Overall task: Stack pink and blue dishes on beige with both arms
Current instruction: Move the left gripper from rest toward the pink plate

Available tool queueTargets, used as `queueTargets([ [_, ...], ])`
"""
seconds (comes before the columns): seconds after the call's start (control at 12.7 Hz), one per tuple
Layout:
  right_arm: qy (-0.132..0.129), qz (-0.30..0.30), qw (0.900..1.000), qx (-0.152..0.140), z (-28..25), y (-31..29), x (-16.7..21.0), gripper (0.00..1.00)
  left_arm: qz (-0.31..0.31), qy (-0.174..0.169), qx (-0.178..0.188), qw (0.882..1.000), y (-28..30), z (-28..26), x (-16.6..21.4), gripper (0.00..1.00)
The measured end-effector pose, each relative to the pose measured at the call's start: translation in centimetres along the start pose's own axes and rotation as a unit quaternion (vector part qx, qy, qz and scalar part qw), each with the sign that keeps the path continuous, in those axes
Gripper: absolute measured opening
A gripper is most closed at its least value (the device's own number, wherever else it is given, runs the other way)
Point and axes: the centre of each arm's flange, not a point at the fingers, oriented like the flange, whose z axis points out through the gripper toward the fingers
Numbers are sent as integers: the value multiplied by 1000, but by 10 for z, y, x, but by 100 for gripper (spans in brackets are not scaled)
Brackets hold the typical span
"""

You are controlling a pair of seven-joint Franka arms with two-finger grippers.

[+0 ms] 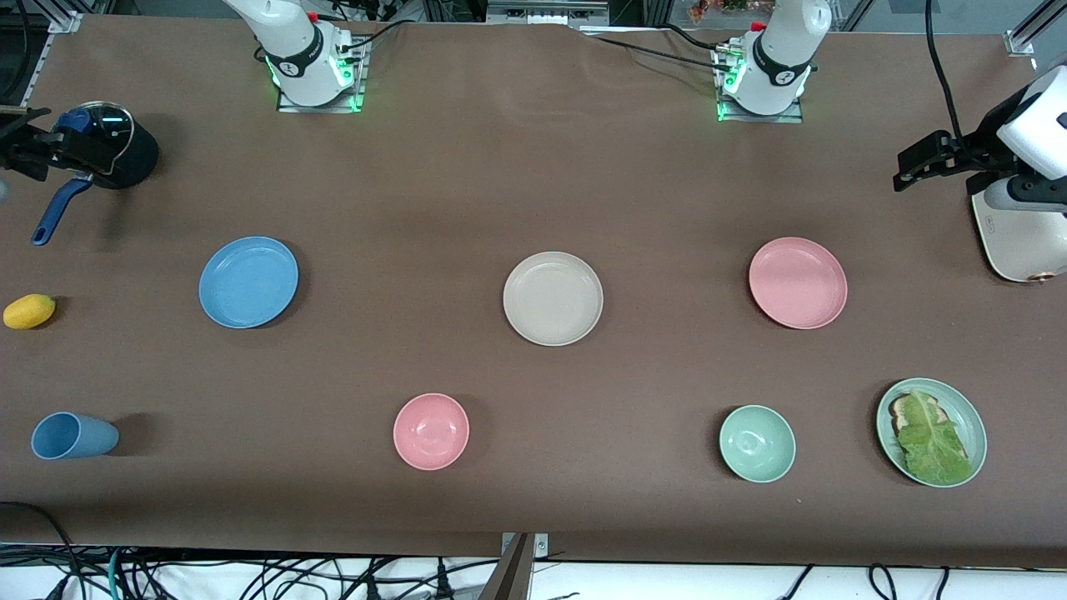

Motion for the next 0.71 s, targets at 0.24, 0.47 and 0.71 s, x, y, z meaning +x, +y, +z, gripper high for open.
queueTargets([
  [0.24, 3, 0, 1000, 0, 0, 0, 1, 100, -3, -9, -1, 1000, -3, 10, 7, 100],
  [0.47, 4, 0, 1000, 0, 0, 0, 2, 100, -6, -13, -1, 1000, -6, 14, 10, 100],
  [0.71, 4, 0, 1000, 0, 0, 0, 2, 100, -6, -13, -1, 1000, -6, 14, 10, 100],
])
